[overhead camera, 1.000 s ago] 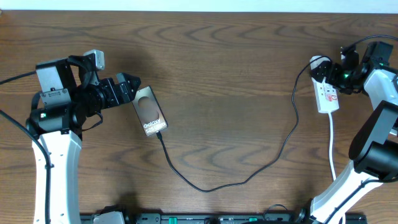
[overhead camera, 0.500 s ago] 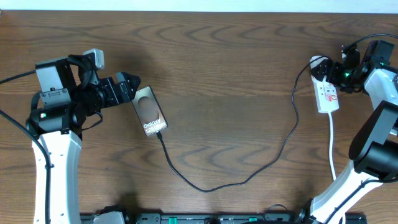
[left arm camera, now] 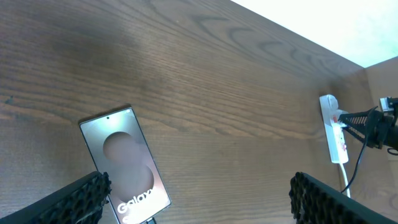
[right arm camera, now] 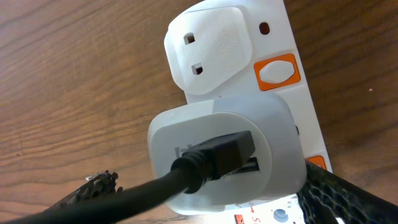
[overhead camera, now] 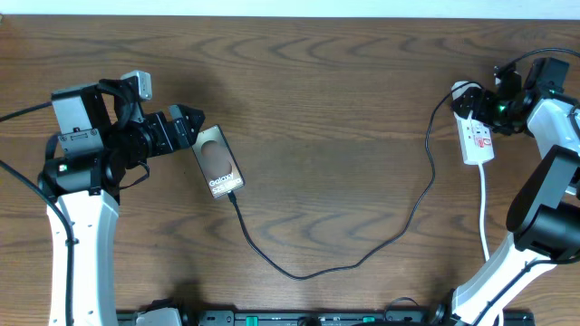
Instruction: Plug charger to phone and switch on socket
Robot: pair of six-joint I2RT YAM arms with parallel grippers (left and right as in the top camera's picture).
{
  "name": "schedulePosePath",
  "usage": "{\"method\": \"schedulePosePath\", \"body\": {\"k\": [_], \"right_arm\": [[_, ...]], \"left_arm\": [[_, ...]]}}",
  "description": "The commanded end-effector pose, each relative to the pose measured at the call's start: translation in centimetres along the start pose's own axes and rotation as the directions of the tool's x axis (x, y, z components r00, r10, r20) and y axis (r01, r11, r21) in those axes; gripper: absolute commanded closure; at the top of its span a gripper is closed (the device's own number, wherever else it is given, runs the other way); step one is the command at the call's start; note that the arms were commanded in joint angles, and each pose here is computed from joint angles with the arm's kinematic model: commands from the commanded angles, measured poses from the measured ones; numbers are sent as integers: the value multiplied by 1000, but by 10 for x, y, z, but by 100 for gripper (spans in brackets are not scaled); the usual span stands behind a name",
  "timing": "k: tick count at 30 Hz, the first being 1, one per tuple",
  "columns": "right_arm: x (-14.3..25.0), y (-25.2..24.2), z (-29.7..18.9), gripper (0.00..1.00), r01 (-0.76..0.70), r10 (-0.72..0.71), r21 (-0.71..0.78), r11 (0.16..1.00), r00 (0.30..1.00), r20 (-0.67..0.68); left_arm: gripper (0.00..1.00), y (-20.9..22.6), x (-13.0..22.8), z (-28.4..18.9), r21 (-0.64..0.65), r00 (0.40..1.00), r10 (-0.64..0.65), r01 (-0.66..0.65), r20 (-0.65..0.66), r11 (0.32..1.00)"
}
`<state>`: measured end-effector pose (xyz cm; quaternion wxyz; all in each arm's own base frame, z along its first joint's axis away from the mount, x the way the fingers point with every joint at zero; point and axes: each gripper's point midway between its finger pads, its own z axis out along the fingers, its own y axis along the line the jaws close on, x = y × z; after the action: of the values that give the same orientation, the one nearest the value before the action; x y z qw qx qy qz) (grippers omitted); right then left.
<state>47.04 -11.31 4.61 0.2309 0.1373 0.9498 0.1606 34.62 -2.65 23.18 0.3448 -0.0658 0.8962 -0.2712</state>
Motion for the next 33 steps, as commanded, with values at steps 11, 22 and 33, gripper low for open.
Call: {"method": "schedulePosePath", "body": {"k": [11,22,33], "right_arm": [[13,17,13,15,-20,17,-50,999,998,-57],[15,16,18,14,-20,18,-58,998,999,-45],[16,18,19,15,-40,37,-73,997,998,-48]], "left_arm": [[6,-3,-2,-2,15,1000,4,-4,2,1000],[6,-3,-2,-2,15,1000,8,-8,2,1000],[6,-3,-1,-2,15,1000,8,-8,2,1000]]}}
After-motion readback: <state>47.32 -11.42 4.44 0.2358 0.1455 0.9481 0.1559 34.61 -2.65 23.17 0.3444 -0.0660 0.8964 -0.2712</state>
